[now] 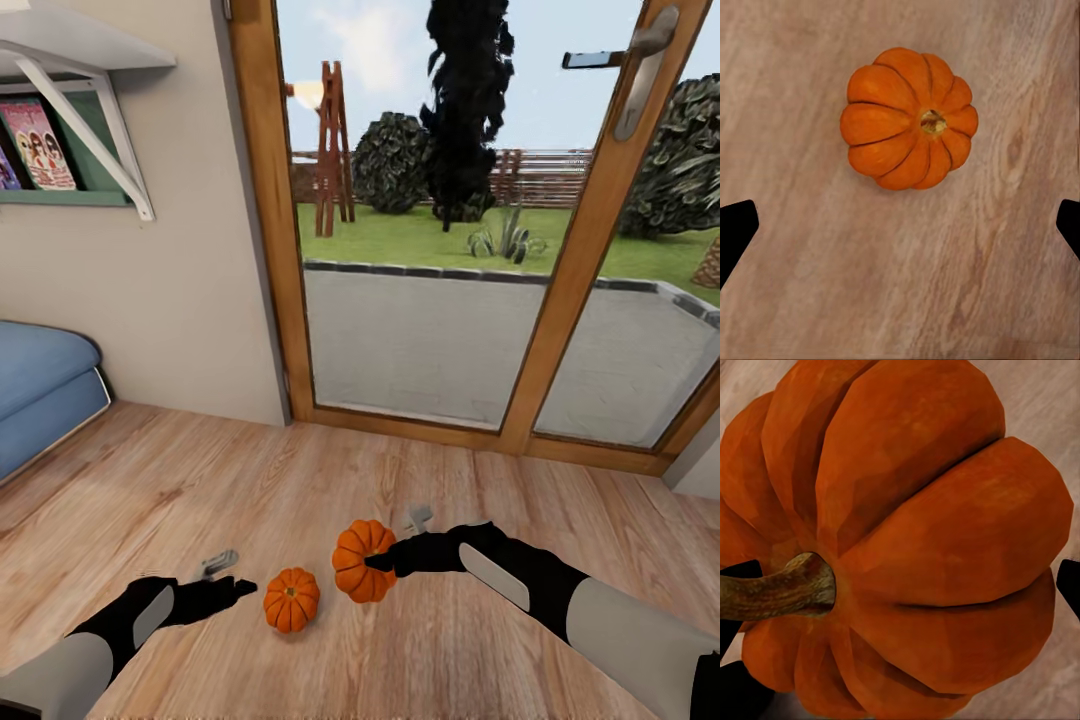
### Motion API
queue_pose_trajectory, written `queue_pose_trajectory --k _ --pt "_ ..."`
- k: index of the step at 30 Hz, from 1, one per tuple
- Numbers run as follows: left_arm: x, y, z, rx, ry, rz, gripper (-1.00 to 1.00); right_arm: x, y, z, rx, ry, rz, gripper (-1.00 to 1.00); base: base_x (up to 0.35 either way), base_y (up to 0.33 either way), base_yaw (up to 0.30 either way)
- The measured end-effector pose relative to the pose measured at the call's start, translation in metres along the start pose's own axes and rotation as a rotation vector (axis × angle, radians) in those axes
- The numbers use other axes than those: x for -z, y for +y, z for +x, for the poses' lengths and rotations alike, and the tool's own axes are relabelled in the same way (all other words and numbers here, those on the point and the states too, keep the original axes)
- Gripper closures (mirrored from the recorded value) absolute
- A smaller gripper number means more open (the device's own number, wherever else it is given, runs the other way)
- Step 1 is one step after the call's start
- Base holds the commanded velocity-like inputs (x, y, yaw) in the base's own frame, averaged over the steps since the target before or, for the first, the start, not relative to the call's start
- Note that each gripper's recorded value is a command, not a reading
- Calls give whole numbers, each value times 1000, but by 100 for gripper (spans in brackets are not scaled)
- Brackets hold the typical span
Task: Place each of the two pumpkins and all three candles from the living room inside a cabinet in the living room (use any cabinet), then make sure every cabinet is closed, and position the cauldron so it is next to a table in the living room.
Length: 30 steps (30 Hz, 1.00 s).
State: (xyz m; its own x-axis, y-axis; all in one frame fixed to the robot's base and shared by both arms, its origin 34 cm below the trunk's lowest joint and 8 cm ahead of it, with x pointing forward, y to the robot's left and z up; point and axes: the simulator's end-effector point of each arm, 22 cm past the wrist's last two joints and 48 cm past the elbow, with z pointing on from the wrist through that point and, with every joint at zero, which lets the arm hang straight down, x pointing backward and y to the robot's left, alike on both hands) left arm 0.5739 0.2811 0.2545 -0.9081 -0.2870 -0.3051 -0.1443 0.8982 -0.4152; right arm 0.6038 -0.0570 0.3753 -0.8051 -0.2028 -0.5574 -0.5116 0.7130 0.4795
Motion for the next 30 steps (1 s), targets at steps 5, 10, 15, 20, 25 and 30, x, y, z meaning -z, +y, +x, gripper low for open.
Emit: queue_pose_trajectory --k 5,10,15,20,25,30 --pt "-6 -6 -1 -12 -21 42 -100 -6 -2 6 -11 11 -4 100 0 0 0" --pt "-4 -23 -6 -28 -46 118 -100 -6 -3 6 -11 11 -4 100 0 0 0" --pt "-4 -27 -6 -33 -47 133 -100 -6 -2 6 -10 11 -4 100 0 0 0" --pt "-6 -30 -2 -48 -37 133 -100 -6 -2 6 -10 11 -4 100 14 0 0" --pt "-8 -34 1 -51 -31 136 -100 -6 -2 6 -9 11 -4 100 272 -3 0" --pt "-9 -35 3 -49 -26 134 -100 -6 -3 6 -9 12 -2 100 297 -59 0"
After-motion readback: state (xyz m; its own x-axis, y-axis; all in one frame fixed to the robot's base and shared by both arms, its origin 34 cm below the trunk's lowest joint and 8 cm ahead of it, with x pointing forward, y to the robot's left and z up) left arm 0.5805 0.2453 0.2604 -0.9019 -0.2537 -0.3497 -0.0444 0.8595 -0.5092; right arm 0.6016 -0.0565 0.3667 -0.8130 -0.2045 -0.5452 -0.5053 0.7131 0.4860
